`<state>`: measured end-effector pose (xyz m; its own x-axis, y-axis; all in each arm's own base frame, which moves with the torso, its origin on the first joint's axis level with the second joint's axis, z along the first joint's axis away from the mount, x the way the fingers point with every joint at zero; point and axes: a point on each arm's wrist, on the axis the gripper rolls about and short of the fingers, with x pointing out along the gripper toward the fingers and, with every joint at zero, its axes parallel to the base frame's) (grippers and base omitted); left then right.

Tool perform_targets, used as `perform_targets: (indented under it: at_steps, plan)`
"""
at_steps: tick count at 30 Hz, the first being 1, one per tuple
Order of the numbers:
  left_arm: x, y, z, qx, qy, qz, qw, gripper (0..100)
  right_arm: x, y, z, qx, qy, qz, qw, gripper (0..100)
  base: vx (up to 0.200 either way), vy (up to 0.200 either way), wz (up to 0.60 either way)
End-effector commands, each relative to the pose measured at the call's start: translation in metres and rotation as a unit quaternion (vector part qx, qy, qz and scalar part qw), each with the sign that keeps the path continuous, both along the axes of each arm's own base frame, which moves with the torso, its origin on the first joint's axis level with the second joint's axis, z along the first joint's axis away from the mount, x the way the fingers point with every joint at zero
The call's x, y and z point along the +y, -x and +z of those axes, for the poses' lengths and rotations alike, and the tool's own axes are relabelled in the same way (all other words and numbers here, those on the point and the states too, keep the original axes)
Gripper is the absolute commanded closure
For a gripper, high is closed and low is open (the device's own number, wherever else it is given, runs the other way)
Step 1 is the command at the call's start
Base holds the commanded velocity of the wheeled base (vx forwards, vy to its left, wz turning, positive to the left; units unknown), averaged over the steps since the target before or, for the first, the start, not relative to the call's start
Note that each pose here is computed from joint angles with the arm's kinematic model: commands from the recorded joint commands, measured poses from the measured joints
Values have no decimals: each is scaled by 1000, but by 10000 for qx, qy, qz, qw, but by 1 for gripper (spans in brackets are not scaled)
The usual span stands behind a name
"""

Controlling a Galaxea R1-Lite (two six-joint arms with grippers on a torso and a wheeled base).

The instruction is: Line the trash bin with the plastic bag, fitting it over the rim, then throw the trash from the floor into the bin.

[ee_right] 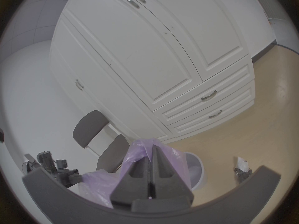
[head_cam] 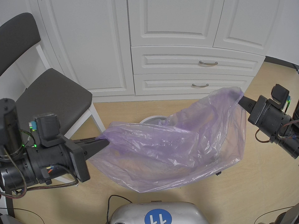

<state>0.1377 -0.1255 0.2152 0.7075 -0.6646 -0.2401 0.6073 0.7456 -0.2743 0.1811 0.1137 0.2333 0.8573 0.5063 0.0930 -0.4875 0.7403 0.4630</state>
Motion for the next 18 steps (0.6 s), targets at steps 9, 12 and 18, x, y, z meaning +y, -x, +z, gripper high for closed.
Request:
perform_targets:
  at_steps: [9, 12, 18]
  plan:
    - [19, -42, -14, -167, -759, 1551, 9848, 100, 14, 42, -16, -132, 1056, 361, 9937, 100, 0, 0, 0]
    - [23, -45, -12, -253, -683, 1640, 9838, 100, 10, 47, -20, -37, 1479, 228, 9887, 100, 0, 0, 0]
    - [23, -49, -12, -297, -658, 1680, 9831, 100, -1, 56, -31, -17, 2292, -9, 9734, 100, 0, 0, 0]
